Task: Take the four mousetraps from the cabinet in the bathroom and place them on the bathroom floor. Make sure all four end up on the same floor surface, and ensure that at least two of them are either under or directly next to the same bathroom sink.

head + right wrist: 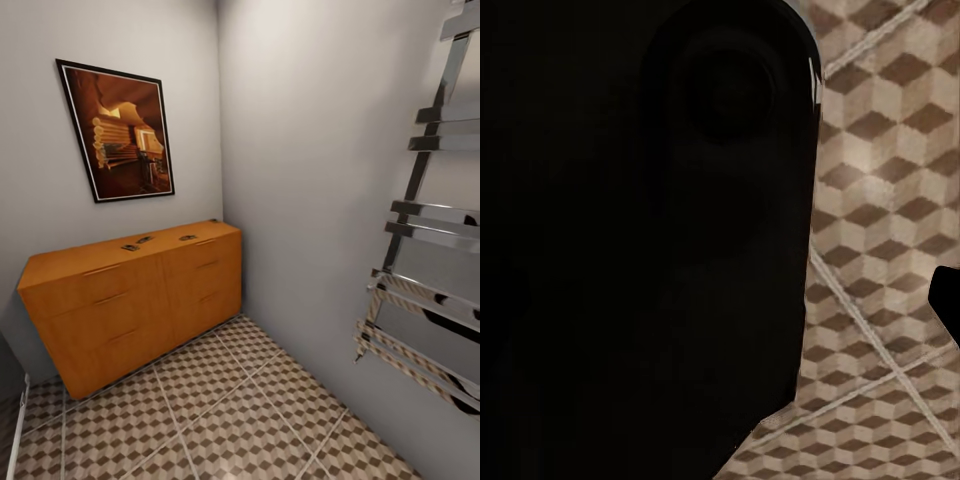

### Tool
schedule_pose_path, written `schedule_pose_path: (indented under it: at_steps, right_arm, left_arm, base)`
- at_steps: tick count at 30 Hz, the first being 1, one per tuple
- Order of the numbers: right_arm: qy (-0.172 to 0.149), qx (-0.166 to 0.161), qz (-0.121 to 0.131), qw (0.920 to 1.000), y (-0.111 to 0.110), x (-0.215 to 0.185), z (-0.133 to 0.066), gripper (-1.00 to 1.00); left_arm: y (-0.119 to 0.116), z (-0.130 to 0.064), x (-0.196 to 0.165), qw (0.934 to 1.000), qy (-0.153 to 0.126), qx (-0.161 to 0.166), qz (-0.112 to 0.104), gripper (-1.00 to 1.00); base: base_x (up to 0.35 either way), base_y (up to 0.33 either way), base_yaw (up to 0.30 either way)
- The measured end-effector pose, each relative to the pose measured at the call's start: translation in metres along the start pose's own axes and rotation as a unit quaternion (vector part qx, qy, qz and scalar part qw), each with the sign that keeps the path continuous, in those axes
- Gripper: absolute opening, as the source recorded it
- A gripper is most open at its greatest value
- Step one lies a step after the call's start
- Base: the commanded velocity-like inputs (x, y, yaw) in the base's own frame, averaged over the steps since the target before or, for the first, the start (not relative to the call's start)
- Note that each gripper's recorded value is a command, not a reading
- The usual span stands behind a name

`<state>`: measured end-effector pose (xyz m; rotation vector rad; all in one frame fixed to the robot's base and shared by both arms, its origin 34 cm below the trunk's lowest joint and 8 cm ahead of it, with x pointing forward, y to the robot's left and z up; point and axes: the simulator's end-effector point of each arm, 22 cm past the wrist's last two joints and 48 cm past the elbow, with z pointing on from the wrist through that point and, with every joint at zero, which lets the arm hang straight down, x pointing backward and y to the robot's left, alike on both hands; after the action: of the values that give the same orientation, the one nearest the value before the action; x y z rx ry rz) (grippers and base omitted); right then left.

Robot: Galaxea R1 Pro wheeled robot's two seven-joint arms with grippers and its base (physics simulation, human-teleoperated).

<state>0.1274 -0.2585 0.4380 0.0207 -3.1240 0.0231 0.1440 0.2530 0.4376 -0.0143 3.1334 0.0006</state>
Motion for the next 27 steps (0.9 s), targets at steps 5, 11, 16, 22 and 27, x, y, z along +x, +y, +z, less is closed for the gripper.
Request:
schedule_pose_path:
  at_steps: [5, 11, 16, 22, 27]
  right_arm:
    - [0.001, 0.0, 0.0, 1.0, 0.0001, 0.0006, 0.0, 1.0]
    - [-0.001, -0.001, -0.002, 1.0, 0.0006, -0.0005, 0.0, 1.0]
    - [-0.002, 0.0, -0.002, 1.0, -0.0011, -0.0009, 0.0, 1.0]
    - [-0.003, -0.001, -0.003, 1.0, 0.0002, -0.0014, 0.0, 1.0]
    - [-0.004, 0.0, -0.004, 1.0, -0.0009, -0.0016, 0.0, 1.0]
  left_arm:
    - [0.0, 0.0, 0.0, 1.0, 0.0, 0.0, 0.0, 1.0]
    - [0.0, 0.0, 0.0, 1.0, 0.0, 0.0, 0.0, 1.0]
    - [0.0, 0.0, 0.0, 1.0, 0.0, 0.0, 0.0, 1.0]
    - [0.0, 0.0, 0.0, 1.0, 0.0, 0.0, 0.0, 1.0]
    - [0.0, 0.0, 0.0001, 1.0, 0.0, 0.0, 0.0, 1.0]
  base:
    - [0.322, 0.0, 0.0]
    - [0.322, 0.0, 0.0]
    - [0.322, 0.0, 0.0]
    - [0.322, 0.0, 0.035]
    - [0.322, 0.0, 0.181]
